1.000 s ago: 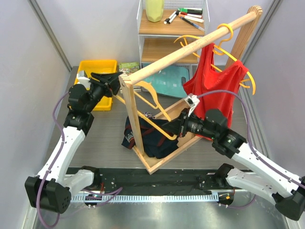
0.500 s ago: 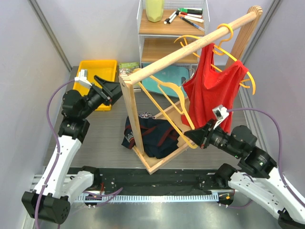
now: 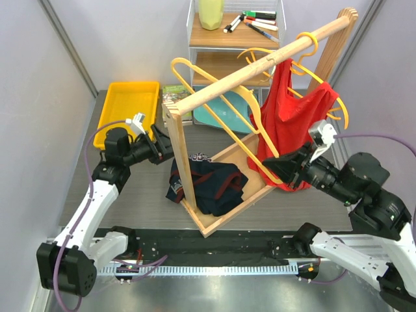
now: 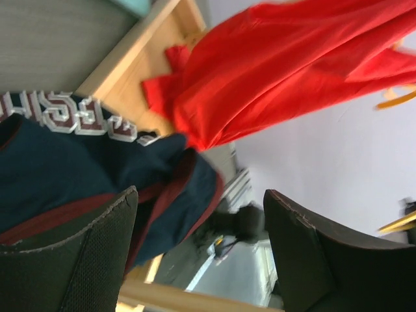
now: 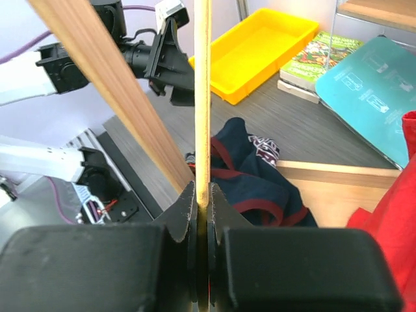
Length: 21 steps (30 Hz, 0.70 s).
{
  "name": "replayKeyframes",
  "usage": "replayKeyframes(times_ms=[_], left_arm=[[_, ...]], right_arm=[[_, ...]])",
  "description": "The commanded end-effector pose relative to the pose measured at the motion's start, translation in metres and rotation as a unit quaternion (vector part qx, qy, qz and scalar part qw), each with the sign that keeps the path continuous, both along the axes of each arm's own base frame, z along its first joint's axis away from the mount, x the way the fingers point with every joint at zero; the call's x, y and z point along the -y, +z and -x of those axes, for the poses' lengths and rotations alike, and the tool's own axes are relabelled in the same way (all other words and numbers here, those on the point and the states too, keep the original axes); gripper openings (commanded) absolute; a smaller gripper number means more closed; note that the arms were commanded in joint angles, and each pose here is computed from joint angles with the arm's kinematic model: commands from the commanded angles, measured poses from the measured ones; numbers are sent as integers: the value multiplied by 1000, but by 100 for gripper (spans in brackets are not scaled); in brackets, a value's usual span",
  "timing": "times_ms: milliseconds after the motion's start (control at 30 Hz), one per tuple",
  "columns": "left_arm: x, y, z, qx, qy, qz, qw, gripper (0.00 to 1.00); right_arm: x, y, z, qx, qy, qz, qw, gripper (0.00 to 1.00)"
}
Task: Remove the tank top from the hanger
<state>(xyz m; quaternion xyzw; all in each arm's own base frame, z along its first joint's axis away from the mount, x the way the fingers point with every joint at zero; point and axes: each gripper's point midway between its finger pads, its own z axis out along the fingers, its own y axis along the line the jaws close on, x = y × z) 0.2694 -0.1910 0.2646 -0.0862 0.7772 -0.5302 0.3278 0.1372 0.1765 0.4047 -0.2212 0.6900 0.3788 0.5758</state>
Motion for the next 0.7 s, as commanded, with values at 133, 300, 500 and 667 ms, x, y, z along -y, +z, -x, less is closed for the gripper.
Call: replayKeyframes(times_ms=[133,300,500,667], left_arm=[[24,-52,23,-6,-76,-158,984,80],[33,-66,25,9,-83,-216,973,84],[36,-79,17,39,-52,-245,967,89],[46,-88,18,63,-25,-212,975,89]], right_arm=[[-12,14,-15,17,5,33,999,1],[-11,-4,-18,-12,-6,42,999,1],[-2,-22,-19,-27,-30,45,998,1],[-3,-27,-23,-42,-40,43,997,1]])
